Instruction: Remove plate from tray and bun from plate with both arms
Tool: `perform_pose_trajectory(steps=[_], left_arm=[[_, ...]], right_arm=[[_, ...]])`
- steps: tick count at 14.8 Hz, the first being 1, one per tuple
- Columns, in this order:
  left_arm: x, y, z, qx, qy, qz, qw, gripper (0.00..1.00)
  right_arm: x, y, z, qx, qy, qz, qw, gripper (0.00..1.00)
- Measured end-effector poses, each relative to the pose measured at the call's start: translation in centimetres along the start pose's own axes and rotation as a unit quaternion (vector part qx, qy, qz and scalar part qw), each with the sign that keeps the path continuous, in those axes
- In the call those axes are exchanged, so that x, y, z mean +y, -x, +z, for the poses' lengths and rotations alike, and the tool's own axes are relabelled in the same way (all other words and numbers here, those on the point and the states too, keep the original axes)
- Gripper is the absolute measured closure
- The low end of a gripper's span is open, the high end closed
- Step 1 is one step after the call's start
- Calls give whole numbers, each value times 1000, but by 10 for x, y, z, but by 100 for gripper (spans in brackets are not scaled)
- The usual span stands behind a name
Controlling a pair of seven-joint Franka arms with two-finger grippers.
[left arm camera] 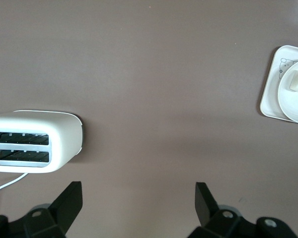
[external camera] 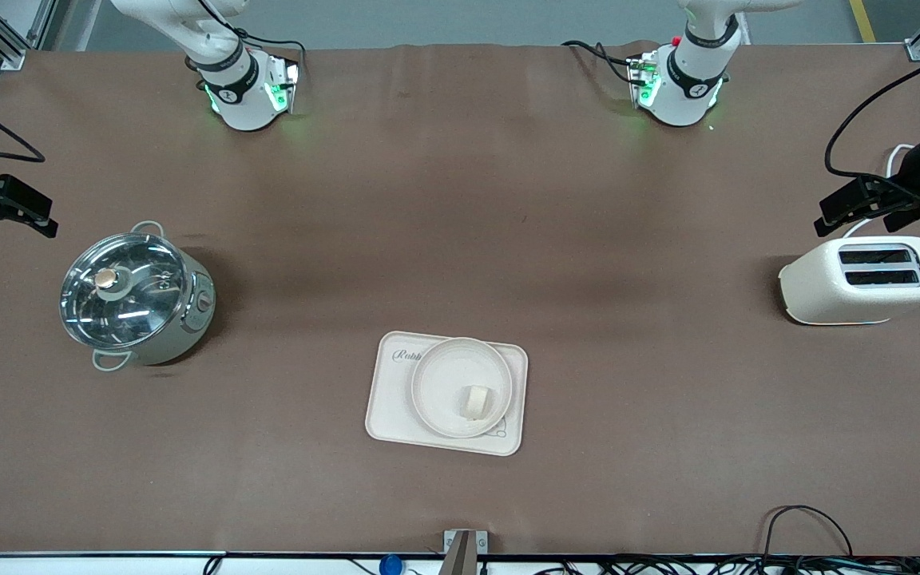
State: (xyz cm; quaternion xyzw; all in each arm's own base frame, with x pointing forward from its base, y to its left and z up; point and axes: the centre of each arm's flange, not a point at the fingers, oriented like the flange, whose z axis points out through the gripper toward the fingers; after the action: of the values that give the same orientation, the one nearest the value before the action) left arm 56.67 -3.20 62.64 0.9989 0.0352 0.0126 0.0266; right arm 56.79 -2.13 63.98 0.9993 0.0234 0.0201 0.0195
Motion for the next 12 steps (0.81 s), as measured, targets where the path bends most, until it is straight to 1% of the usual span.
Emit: perform_pose_trajectory(steps=[4, 5, 6, 7, 9, 10, 12], left_arm=[[-2, 0, 0, 0, 0, -2, 1000, 0], [-2, 0, 0, 0, 0, -2, 1000, 0], [-3, 0, 0, 0, 0, -3, 1000, 0], [-4, -1, 0, 0, 0, -3, 1000, 0], [-4, -1, -1, 1, 0, -4, 1000, 0], [-5, -1, -1, 1, 0, -4, 1000, 0], [-5, -1, -1, 1, 0, -4, 1000, 0]], right_arm=[[-4, -1, 0, 1, 0, -4, 1000, 0], [-11, -2, 1, 1, -4, -9, 1000, 0], [-23, -4, 5, -2, -14, -19, 1000, 0], [-44, -8, 15, -11, -27, -34, 999, 0], [-100, -23, 51, -33, -40, -68, 996, 0], [-131, -35, 74, -32, -53, -65, 996, 0], [-184, -62, 131, -30, -87, -11, 996, 0]])
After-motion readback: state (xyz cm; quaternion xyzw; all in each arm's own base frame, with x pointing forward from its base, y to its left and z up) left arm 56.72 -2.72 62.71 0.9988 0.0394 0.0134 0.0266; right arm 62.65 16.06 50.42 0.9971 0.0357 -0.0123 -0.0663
